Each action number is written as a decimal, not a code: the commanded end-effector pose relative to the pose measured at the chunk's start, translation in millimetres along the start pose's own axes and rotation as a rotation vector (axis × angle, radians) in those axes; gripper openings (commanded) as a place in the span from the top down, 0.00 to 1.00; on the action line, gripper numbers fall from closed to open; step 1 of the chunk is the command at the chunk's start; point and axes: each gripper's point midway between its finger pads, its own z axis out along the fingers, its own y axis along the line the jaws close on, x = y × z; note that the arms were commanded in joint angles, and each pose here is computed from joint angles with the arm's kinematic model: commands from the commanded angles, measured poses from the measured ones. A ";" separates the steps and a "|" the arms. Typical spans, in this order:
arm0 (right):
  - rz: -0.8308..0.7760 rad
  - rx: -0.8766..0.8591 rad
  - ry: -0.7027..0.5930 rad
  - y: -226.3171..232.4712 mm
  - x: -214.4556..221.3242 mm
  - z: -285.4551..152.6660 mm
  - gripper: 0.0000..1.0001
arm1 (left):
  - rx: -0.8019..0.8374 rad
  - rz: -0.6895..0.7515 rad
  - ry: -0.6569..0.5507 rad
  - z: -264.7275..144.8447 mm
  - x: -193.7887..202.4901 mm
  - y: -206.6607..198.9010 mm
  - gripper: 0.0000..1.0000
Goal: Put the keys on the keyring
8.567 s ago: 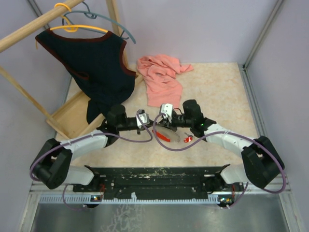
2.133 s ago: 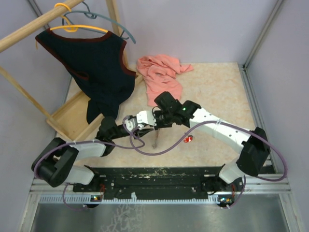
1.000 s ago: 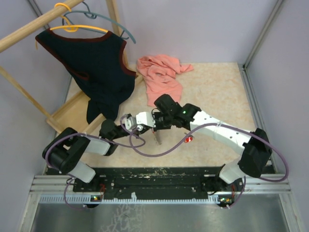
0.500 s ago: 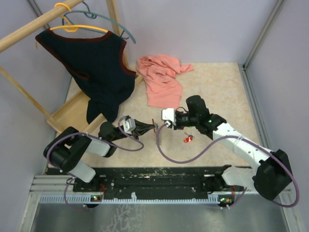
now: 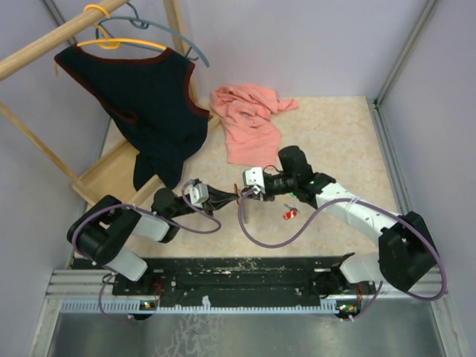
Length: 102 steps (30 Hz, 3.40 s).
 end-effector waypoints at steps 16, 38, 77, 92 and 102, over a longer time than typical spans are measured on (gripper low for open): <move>-0.028 -0.014 0.088 -21.7 -32.3 -7.6 1.00 | -0.001 0.074 -0.009 0.0 -12.6 2.2 0.76; -0.046 0.045 0.361 -24.2 -30.7 2.0 1.00 | 0.012 0.047 0.004 5.6 -10.8 4.8 0.73; 0.404 0.755 0.232 -59.7 -23.8 -48.1 0.62 | -0.114 0.006 0.005 -5.0 -3.4 20.6 1.00; 1.169 1.014 0.408 8.6 129.3 -98.6 0.62 | -0.141 -0.023 -0.019 -14.5 -9.0 26.9 1.00; 1.464 1.110 0.376 43.1 180.4 -120.5 0.61 | -0.137 -0.025 -0.009 -15.1 -7.6 26.4 1.00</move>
